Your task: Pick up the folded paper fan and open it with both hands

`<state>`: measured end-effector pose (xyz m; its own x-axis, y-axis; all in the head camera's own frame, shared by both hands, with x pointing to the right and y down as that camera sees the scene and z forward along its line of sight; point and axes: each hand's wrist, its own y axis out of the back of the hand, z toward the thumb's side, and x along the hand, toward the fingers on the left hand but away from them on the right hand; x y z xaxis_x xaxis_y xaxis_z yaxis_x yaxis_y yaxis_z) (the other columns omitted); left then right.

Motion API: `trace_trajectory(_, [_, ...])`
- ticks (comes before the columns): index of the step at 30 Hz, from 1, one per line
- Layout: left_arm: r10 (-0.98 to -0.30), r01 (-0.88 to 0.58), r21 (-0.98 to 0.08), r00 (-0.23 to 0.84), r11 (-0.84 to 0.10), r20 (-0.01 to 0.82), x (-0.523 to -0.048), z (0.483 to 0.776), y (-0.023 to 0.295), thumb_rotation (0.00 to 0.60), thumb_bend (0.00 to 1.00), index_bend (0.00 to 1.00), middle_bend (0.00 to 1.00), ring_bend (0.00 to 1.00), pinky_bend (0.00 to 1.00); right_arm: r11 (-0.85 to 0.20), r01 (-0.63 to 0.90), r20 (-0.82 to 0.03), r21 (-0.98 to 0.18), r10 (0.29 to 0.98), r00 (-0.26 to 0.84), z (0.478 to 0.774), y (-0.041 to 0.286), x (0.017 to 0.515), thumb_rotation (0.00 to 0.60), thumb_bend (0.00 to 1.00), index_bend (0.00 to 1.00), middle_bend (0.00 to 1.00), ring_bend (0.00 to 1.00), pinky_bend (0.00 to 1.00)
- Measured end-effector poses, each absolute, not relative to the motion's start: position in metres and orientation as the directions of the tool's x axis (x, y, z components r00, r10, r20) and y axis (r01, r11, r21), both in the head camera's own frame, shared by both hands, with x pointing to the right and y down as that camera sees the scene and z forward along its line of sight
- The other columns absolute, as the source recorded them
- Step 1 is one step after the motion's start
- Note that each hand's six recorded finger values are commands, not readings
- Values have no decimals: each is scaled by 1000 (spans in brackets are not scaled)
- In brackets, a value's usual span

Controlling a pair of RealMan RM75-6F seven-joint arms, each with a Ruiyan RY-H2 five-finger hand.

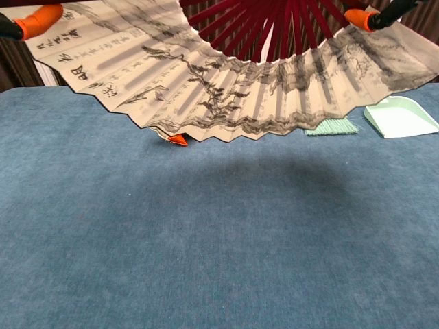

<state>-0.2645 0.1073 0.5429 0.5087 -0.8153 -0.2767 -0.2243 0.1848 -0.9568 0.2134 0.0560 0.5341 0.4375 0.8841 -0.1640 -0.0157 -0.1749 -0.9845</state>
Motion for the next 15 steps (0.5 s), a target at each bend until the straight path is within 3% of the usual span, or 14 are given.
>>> trace_trajectory(9, [-784, -187, -950, 536, 251, -312, -259, 546, 105, 600, 478, 545, 240, 0, 100, -181, -3, -166, -983, 898, 408, 548, 58, 228, 600, 501, 710, 148, 252, 181])
trace_trajectory(12, [-781, -175, -950, 540, 260, -314, -257, 547, 106, 600, 478, 478, 220, 0, 100, -194, -2, -178, -981, 896, 407, 554, 62, 233, 600, 494, 526, 147, 227, 166])
trace_trajectory(15, [-783, -162, -949, 537, 269, -313, -256, 548, 107, 600, 478, 392, 192, 0, 100, -220, -26, -212, -975, 889, 406, 560, 65, 236, 600, 391, 300, 127, 162, 121])
